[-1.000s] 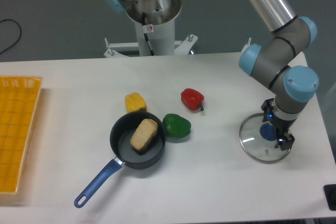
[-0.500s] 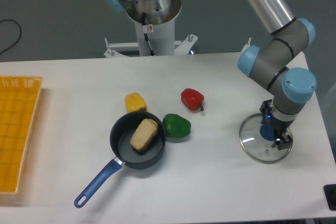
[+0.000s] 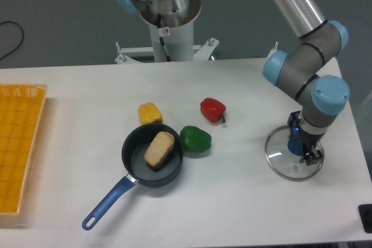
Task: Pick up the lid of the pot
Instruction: 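Close the gripper on the blue knob of the lid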
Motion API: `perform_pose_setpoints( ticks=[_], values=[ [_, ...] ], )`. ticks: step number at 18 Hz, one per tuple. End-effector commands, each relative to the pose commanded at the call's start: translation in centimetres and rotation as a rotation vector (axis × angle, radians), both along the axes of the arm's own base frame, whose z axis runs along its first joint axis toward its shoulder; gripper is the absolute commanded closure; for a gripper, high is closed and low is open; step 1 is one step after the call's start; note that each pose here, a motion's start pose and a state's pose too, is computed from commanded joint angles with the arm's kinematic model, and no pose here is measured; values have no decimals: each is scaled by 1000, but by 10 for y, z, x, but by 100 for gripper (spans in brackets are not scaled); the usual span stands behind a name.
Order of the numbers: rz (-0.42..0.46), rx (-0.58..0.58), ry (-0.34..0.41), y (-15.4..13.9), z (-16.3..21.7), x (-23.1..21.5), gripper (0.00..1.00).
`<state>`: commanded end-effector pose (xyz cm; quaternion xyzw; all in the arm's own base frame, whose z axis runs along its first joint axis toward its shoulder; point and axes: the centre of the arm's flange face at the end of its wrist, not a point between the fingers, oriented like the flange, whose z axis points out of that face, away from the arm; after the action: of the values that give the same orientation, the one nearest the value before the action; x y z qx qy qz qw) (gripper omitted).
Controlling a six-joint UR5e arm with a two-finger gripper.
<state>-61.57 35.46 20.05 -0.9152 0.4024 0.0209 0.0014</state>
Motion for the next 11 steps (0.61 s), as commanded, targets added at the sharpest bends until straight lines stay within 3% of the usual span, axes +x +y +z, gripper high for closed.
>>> perform_pose_setpoints(
  ticks=[11],
  values=[
    [5,-2,4,1,2,0,28]
  ],
)
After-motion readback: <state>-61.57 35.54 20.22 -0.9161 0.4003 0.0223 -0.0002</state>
